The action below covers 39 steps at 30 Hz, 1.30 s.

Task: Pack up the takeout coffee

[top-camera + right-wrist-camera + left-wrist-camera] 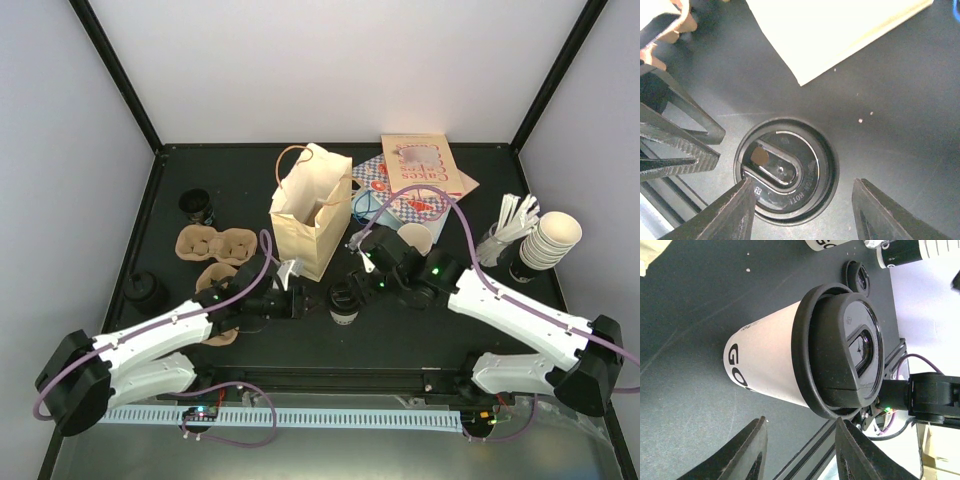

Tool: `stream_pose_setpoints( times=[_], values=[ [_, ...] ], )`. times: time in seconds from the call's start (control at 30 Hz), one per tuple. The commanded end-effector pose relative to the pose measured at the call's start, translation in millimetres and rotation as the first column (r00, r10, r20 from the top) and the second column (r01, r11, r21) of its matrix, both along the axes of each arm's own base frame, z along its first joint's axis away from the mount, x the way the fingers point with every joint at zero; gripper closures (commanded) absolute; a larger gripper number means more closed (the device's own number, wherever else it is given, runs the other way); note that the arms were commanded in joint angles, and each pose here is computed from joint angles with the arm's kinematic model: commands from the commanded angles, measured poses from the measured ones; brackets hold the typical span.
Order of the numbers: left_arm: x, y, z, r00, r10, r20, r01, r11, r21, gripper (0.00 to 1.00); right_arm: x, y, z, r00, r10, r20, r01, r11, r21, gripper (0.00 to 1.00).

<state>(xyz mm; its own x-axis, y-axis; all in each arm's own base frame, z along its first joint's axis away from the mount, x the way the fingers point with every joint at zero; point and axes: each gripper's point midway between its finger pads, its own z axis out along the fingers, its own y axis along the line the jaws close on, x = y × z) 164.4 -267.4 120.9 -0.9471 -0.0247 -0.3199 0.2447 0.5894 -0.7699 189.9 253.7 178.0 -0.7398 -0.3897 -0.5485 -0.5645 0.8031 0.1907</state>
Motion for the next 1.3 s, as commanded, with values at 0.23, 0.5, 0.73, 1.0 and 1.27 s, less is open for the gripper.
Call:
stream_pose_setpoints(
  times=[0.23,0.5,0.73,1.0,1.27],
  values=[
    [11.4,7.4,30.3,0.994,0.01,0.113,-0.012,1.0,0.014,0.58,1.8,16.9,20.2,0.892,0.398,0.216,-0.375,0.916,-0.14,0.33],
    [10.5,16.2,28.1,0.991,0.018,0.13,-0.023,0.999,0.033,0.57,-18.1,38.8,11.2,0.782,0.615,0.106,-0.598,0.787,-0.155,0.17],
    [11.2,21.8,28.4,0.99,0.024,0.141,-0.029,0.999,0.039,0.56,-21.0,31.7,-11.5,0.721,0.692,0.042,-0.666,0.708,-0.235,0.16],
    [10.6,23.1,28.7,0.99,0.014,0.143,-0.02,0.999,0.044,0.55,-6.8,27.0,-25.0,0.739,0.674,0.007,-0.636,0.701,-0.321,0.16],
    [11.0,24.9,27.8,0.99,0.02,0.142,-0.027,0.999,0.044,0.55,-6.4,28.2,-29.1,0.736,0.676,-0.008,-0.642,0.695,-0.323,0.11]
  ],
)
